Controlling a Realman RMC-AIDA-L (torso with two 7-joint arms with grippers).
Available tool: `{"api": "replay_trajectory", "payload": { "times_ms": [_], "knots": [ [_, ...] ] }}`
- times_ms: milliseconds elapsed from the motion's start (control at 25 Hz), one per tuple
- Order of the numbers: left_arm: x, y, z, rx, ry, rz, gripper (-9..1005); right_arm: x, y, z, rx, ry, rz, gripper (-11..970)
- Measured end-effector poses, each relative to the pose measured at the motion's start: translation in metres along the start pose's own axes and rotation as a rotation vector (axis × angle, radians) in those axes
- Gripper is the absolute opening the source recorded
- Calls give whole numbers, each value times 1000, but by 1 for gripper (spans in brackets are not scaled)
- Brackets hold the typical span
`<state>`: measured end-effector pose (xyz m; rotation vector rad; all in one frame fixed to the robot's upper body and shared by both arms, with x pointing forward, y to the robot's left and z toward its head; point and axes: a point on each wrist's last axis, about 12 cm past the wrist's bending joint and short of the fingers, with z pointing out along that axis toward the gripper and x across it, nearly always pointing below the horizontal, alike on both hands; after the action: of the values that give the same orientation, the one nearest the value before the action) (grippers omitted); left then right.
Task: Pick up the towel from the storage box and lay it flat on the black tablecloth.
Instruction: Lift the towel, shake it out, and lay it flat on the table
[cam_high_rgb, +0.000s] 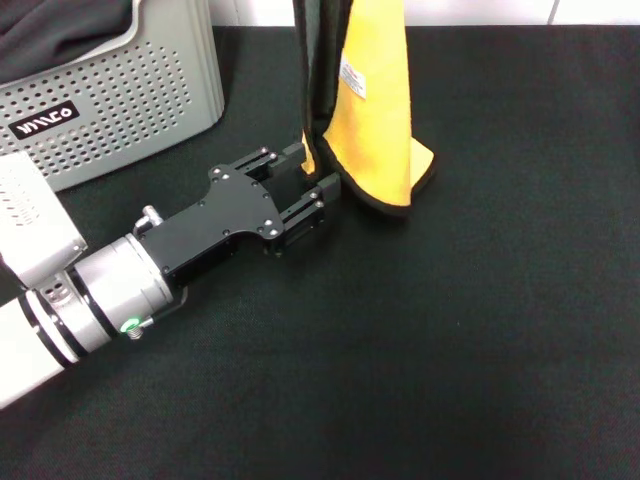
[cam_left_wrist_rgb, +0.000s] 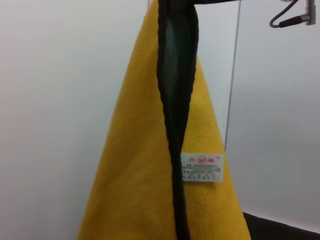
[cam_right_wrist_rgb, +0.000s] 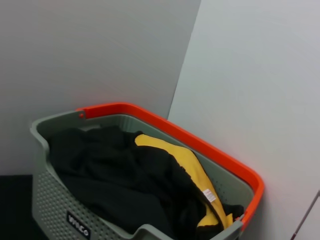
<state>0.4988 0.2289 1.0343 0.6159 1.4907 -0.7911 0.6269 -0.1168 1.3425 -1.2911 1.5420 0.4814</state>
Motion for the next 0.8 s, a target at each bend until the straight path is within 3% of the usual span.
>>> {"api": "replay_trajectory", "payload": {
  "times_ms": [800],
  "knots": [
    [12,2,1,-135,9,-2,559,-7,2,11,-19,-14,-11,56]
  ]
}}
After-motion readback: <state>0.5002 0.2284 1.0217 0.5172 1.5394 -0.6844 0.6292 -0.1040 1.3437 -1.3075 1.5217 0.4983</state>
